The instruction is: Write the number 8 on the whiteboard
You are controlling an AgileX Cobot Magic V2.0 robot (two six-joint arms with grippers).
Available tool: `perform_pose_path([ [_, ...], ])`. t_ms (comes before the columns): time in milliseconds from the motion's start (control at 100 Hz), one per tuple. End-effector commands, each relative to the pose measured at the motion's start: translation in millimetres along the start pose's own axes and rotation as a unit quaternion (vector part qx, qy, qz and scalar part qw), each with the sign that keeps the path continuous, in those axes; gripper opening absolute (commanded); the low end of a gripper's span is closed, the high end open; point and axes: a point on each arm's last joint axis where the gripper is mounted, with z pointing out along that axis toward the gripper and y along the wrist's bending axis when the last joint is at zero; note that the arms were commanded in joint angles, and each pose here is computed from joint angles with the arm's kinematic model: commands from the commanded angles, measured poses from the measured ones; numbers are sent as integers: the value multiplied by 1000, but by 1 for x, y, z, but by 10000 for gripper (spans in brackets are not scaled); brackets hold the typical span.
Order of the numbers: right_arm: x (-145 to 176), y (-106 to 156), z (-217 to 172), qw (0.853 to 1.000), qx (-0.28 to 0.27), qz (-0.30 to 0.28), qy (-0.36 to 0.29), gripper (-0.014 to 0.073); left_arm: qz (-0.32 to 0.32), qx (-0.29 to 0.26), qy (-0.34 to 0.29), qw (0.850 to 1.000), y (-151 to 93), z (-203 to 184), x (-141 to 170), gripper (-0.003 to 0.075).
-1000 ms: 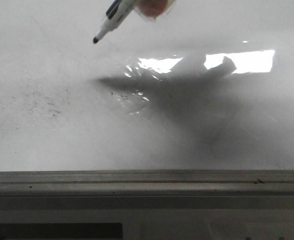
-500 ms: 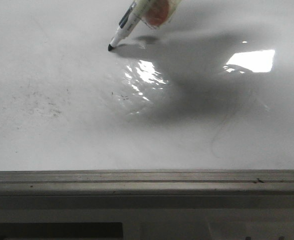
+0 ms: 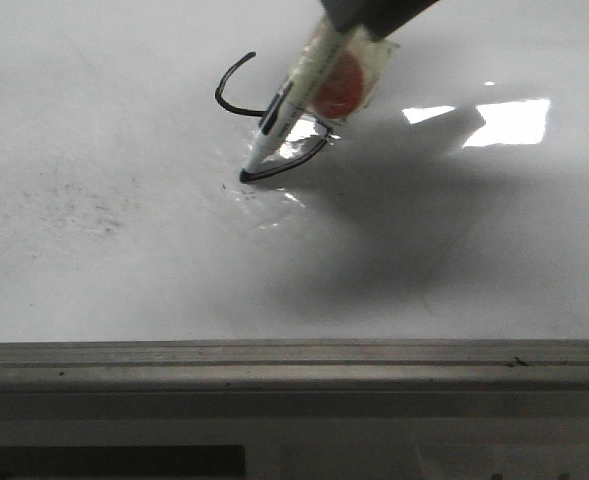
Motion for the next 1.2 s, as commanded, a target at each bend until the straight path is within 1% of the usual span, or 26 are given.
perform_pose_path([
  [0, -23, -5, -15, 996, 32, -23, -80, -63, -10, 19, -32, 999, -2, 0, -12, 427],
  [20, -23, -7, -17, 996, 37, -22, -80, -63, -10, 19, -32, 999, -2, 0, -12, 427],
  [120, -25, -10, -28, 992, 64, -58, -93, -63, -10, 19, -32, 999, -2, 0, -12, 427],
  [250, -33, -9, -28, 987, 60, -64, -137, -63, -10, 19, -32, 999, -2, 0, -12, 427],
  [330, -36, -7, -22, 986, 50, -55, -149, -63, -10, 19, -32, 999, -2, 0, -12, 427],
  [460, -33, -1, -15, 989, 37, -58, -130, -63, -10, 19, -32, 999, -2, 0, -12, 427],
  [580, -33, 10, -32, 987, 15, -60, -151, -63, -10, 19, -33, 999, -2, 0, -12, 427],
  [630, -32, 15, -38, 986, 2, -56, -157, -63, -10, 28, -40, 999, -4, 0, -12, 427],
  [680, -29, 19, -42, 987, -10, -51, -152, -63, -10, 47, -52, 997, -8, 1, -11, 427],
  [710, -27, 21, -42, 988, -14, -53, -143, -63, -9, 68, -67, 995, -13, 2, -10, 427],
  [780, -20, 26, -37, 991, -23, -60, -114, -63, -8, 105, -69, 992, -22, 9, 0, 416],
  [880, -13, 32, -24, 995, -30, -70, -72, -63, -12, 124, -18, 992, -28, 27, 18, 406],
  [960, -9, 38, -15, 995, -36, -77, -47, -63, -15, 142, 1, 990, -33, 39, 24, 406],
  [1080, -6, 44, -8, 996, -45, -76, -32, -63, -2, 179, 26, 983, -41, 55, 35, 406],
  [1190, -5, 47, -5, 996, -50, -71, -26, -63, -6, 189, 62, 980, -45, 67, 47, 406],
])
